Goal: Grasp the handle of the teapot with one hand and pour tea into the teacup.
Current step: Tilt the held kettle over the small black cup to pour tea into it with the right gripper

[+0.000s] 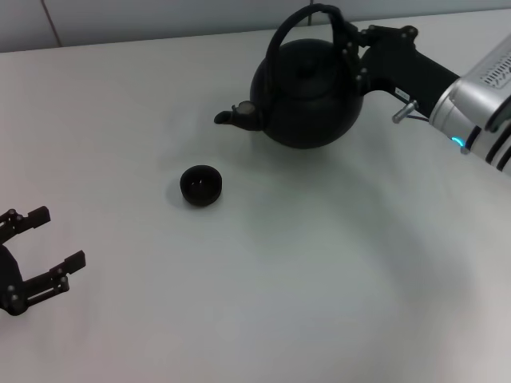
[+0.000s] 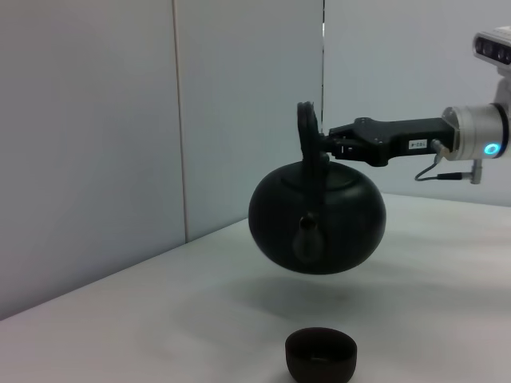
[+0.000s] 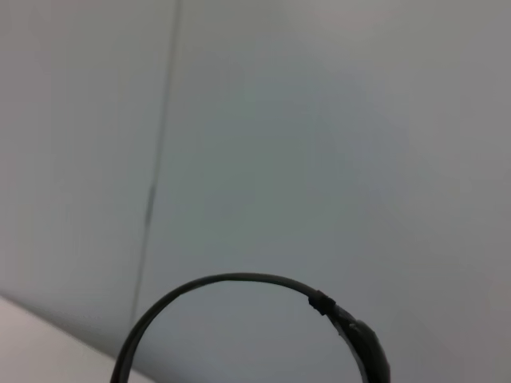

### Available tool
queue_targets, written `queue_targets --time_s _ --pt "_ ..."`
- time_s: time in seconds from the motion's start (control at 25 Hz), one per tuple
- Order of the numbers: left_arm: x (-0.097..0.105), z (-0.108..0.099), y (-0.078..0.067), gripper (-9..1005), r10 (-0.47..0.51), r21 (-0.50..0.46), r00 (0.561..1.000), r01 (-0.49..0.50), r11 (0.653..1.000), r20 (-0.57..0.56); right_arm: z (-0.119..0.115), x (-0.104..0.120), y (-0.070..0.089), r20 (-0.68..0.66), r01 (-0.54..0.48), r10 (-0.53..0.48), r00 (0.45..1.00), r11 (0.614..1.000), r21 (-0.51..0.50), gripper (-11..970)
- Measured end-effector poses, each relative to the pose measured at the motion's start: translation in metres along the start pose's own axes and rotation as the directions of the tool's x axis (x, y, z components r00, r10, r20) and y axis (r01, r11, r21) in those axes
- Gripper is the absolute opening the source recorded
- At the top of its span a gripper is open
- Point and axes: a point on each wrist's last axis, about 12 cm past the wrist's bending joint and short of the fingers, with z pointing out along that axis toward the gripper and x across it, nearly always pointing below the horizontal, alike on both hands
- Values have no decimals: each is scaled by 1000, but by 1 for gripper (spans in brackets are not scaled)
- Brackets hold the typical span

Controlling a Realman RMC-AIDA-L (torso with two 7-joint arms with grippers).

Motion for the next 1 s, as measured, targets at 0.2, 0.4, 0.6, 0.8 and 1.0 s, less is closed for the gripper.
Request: queue_targets --time_s 0.2,0.4,0.6,0.8,1.0 --pt "0 1 -1 824 -2 1 1000 2 1000 2 12 -7 0 -19 56 -57 998 996 -70 73" --pt "0 2 -1 824 -1 3 1000 1 1000 3 23 -13 1 -31 103 -106 994 989 -106 73" --pt "-2 5 1 824 6 9 1000 -6 1000 6 32 -20 1 -21 155 -159 987 978 -136 73" --pt "-3 6 2 824 8 10 1000 -8 1000 8 38 -26 1 -15 208 -213 977 964 -163 72" --pt "-4 7 3 824 11 11 1000 -12 1000 10 46 -29 5 -32 261 -273 961 943 -206 72"
